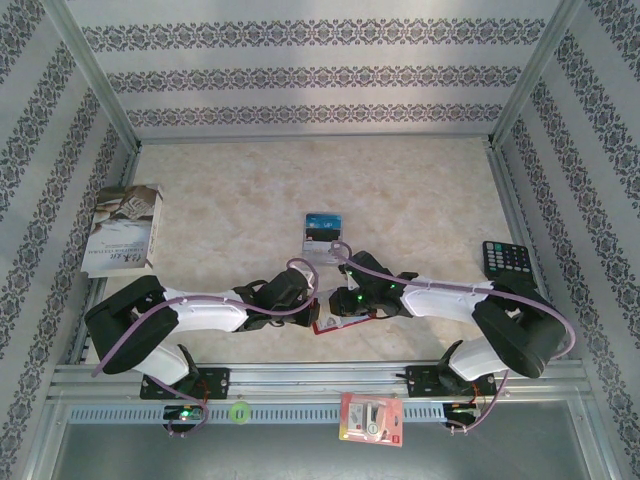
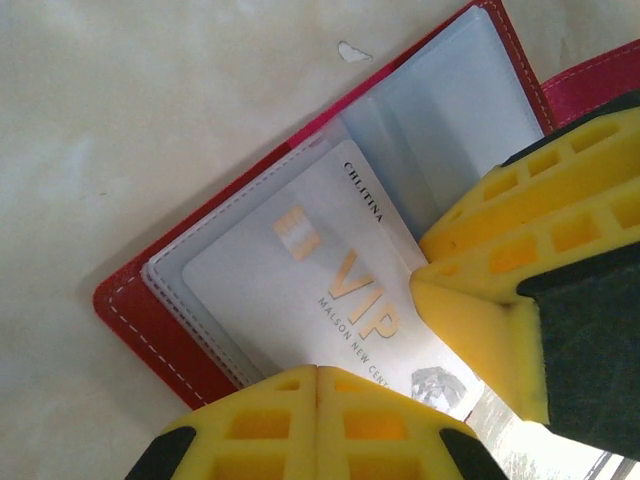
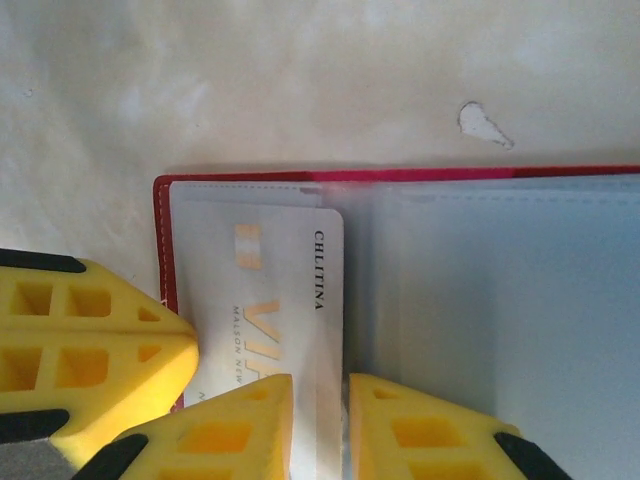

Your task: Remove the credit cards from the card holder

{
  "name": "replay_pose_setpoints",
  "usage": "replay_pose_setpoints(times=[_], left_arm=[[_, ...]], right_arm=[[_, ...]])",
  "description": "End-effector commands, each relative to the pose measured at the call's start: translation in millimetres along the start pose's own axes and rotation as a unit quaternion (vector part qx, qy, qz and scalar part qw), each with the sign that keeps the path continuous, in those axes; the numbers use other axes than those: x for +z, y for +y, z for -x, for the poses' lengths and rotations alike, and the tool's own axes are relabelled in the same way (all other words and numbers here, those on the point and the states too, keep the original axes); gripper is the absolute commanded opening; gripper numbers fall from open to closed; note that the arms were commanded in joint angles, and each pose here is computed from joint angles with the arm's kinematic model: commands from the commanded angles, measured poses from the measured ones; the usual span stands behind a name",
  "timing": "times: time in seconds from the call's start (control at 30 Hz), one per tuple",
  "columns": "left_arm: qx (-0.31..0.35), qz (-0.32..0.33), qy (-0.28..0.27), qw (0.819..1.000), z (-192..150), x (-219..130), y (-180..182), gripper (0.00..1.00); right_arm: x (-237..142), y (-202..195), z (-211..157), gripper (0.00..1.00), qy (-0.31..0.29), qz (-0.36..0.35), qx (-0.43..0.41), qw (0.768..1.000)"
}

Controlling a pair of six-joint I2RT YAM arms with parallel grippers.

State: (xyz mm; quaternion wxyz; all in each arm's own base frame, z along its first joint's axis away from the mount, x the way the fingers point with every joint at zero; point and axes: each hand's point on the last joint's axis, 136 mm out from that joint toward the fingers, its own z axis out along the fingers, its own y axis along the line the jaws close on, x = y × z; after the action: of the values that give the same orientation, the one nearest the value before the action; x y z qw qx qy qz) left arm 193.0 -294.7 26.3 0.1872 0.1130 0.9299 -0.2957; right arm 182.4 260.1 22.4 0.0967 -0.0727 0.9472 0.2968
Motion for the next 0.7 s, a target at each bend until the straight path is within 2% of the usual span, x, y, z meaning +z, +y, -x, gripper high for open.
replay_pose_setpoints(times=[0.0,0.23,0.4,0.67], left_arm=[[-0.010,0.042,0.029,0.999,-20,5,29,0.00],[-0.012,0.041,0.026,0.999,-19,3,30,0.00],[-0.016,0.041,0.024,0.999,-18,1,32,0.00],[-0.017,0.043,0.020,0.999,-16,-5,37,0.00]], right_arm=[[6,-5,-7,0.18,0.012,0.006,0.015,1.000],[0,-7,-2,0.00,-0.006,0.005,0.019,1.000],[-6,-11,0,0.00,-0.027,0.000,0.028,0.999],[-29,-24,0,0.00,-0.066,-0.049,0.032,0.996]])
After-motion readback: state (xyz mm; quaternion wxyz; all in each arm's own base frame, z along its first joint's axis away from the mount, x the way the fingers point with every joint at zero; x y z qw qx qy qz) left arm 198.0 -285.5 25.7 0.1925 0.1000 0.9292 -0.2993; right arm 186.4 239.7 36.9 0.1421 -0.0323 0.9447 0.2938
